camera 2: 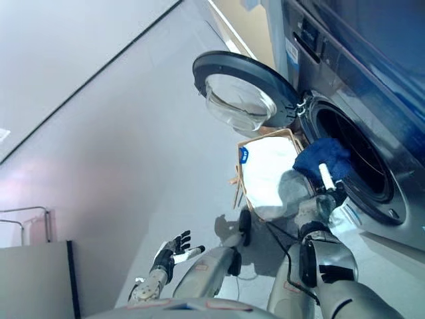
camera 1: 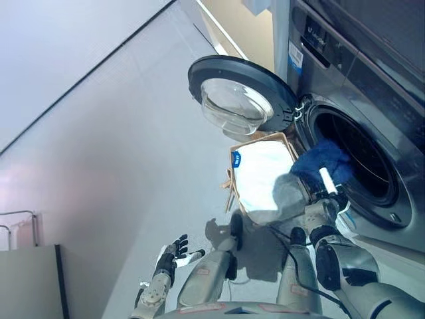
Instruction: Put the clothes in the basket into the washing machine.
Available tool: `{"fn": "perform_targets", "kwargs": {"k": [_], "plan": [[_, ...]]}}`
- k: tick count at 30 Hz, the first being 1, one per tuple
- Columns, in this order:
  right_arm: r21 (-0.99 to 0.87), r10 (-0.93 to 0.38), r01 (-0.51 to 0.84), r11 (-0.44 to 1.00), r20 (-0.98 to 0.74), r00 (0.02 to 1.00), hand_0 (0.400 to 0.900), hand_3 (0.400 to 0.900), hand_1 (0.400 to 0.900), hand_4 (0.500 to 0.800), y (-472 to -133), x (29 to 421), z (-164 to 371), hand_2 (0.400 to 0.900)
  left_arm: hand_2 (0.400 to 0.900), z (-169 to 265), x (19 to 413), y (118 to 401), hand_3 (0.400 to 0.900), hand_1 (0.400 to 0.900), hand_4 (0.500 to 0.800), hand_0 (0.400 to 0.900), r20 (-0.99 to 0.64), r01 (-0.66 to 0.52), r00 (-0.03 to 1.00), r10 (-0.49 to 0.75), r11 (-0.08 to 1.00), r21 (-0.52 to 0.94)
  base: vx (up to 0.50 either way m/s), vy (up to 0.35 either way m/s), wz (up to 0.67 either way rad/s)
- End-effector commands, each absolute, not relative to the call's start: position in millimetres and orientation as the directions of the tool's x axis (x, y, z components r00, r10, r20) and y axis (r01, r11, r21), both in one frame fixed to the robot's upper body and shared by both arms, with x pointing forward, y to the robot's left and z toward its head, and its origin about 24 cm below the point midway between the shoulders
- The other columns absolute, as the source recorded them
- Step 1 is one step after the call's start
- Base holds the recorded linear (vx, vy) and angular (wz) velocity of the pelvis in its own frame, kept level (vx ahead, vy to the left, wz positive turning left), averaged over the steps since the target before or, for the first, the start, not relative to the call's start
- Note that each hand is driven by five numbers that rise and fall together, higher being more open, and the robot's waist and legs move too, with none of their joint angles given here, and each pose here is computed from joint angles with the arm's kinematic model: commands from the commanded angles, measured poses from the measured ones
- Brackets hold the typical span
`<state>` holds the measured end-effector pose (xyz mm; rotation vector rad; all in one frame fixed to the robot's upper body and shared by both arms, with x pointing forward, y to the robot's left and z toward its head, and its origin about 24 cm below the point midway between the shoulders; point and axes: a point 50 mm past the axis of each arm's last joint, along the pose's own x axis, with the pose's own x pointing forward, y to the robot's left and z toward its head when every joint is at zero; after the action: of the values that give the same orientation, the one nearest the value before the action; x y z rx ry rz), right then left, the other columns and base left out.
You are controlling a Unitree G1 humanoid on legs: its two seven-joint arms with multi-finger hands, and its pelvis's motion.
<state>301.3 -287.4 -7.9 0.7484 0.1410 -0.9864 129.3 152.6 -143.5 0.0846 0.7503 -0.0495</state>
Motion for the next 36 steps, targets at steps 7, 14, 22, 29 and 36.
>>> {"fn": "perform_targets", "kwargs": {"k": [7, 14, 22, 29, 36], "plan": [[0.733, -0.876, 0.579, 0.357, 0.049, 0.479, 0.900, 0.900, 0.900, 0.800, -353, 343, 167, 0.900, 0.900, -146, 123, 164, 0.900, 0.900, 0.800, 0.900, -0.686, 0.036, 0.727, 0.023, 0.997, 0.072, 0.008, -0.017, 0.08], [0.616, -0.821, 0.669, 0.416, -0.061, 0.568, 0.900, 0.900, 0.900, 0.800, -349, 344, 127, 0.900, 0.900, -151, 115, 164, 0.900, 0.900, 0.800, 0.900, -0.726, 0.027, 0.687, 0.027, 0.998, 0.062, 0.015, -0.031, -0.05], [0.326, -0.732, 0.816, 0.478, -0.366, 0.575, 0.900, 0.900, 0.900, 0.800, -320, 298, 3, 0.900, 0.900, -153, 113, 162, 0.900, 0.900, 0.800, 0.900, -0.742, 0.023, 0.670, 0.032, 0.998, 0.064, 0.023, -0.023, -0.05], [0.022, -0.604, 0.758, 0.652, -0.588, 0.537, 0.900, 0.900, 0.900, 0.800, -281, 225, -87, 0.900, 0.900, -159, 101, 169, 0.900, 0.900, 0.800, 0.900, -0.784, 0.020, 0.618, 0.062, 0.995, 0.094, 0.002, -0.040, -0.11], [-0.337, -0.481, 0.349, 0.874, -0.695, 0.535, 0.900, 0.900, 0.900, 0.800, -262, 154, -131, 0.900, 0.900, -163, 88, 185, 0.900, 0.900, 0.800, 0.900, -0.819, 0.019, 0.565, 0.101, 0.991, 0.135, 0.009, -0.028, -0.08]]}}
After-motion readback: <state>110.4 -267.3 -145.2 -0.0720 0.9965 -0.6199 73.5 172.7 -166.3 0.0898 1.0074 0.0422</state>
